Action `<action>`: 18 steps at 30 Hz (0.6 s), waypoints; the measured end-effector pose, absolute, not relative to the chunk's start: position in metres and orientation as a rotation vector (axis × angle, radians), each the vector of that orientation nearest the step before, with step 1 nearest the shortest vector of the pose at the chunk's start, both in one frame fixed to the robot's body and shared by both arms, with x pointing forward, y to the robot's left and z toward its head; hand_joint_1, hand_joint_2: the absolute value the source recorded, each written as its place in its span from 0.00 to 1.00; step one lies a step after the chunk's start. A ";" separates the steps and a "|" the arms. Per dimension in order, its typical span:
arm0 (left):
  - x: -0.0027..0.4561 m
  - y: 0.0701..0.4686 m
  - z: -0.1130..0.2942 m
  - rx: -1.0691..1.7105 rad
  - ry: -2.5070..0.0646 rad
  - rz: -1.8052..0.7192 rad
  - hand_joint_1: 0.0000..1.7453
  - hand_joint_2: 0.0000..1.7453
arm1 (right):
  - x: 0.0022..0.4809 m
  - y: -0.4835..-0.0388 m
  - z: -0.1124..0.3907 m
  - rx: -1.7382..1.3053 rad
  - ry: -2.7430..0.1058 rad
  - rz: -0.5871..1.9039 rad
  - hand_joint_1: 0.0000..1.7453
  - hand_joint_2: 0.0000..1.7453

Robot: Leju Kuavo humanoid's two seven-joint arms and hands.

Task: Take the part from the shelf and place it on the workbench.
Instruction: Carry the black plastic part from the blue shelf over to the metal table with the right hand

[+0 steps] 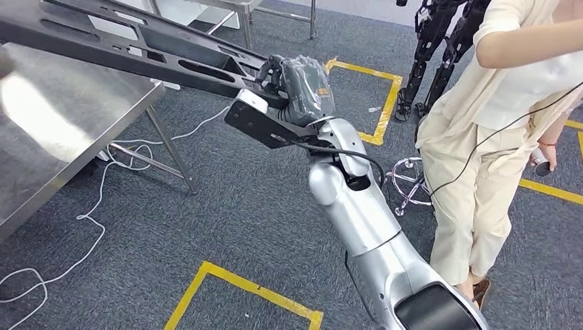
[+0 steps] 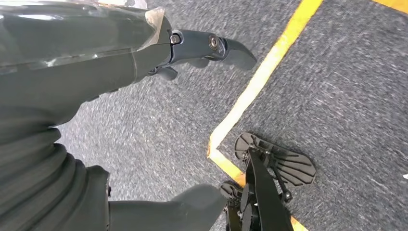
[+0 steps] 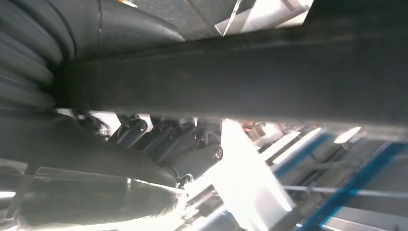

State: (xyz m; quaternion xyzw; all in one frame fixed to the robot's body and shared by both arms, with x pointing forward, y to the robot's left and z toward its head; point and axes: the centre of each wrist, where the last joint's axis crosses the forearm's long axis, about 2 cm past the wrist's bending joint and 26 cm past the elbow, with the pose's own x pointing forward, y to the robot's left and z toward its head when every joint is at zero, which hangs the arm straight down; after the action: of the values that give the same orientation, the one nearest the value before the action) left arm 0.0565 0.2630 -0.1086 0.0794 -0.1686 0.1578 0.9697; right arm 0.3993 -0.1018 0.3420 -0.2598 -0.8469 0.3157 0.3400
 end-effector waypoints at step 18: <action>0.059 0.266 -0.108 0.170 -0.346 0.325 0.00 1.00 | 0.399 -0.103 0.347 -0.683 -2.221 0.821 1.00 1.00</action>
State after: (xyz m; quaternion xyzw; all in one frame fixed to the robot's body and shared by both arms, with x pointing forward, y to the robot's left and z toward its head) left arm 0.0592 0.2660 -0.1084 0.0842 -0.1710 0.1606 0.9684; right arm 0.3990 -0.1030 0.3466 -0.2613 -0.8501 0.3144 0.3320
